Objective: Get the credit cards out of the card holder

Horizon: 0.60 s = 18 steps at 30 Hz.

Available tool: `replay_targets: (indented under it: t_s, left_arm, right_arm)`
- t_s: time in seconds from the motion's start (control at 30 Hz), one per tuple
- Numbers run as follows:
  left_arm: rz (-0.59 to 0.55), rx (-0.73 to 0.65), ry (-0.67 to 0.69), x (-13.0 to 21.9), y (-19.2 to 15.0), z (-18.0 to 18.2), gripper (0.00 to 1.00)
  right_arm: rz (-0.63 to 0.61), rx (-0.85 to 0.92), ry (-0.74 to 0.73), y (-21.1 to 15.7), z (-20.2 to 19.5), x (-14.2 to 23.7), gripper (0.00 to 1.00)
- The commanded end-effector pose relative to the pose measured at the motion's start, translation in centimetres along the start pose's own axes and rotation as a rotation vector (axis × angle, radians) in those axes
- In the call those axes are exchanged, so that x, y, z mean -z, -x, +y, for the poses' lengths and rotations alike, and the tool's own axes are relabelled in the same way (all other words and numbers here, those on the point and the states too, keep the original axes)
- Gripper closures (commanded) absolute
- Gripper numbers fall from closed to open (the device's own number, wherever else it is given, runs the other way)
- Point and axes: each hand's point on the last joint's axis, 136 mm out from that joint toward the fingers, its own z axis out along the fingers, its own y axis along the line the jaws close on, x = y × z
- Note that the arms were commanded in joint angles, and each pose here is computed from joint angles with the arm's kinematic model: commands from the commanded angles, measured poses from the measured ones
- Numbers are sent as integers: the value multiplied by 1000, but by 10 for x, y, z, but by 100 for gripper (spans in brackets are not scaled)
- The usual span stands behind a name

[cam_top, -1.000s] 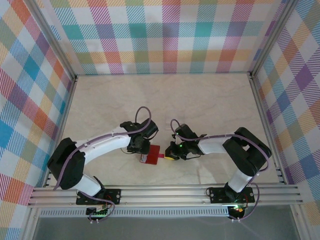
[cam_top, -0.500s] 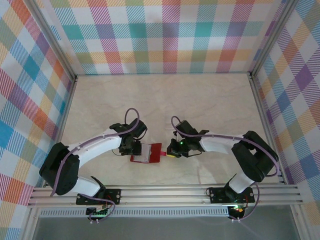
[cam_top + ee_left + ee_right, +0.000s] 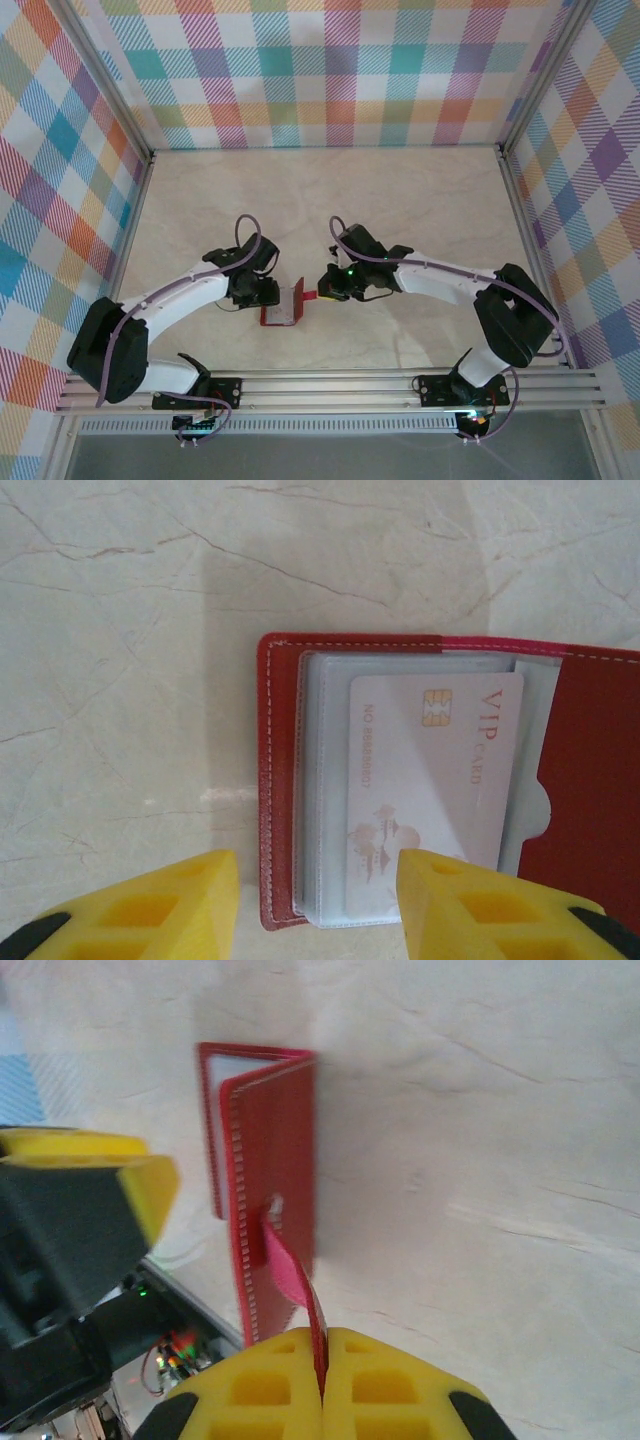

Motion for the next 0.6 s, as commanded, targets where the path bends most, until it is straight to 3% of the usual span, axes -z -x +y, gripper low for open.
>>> replay_targets:
  t_s: [0.0, 0.2, 0.57]
  left_arm:
    - [-19, 29, -58, 6, 3, 1, 54]
    - [-38, 76, -68, 15, 0, 14, 54]
    - [-46, 111, -133, 27, -16, 15, 53]
  right_arm:
    - [46, 49, 20, -6, 16, -6, 94]
    - [8, 89, 31, -1, 34, -5, 95]
    - [-91, 77, -111, -9, -3, 22, 96]
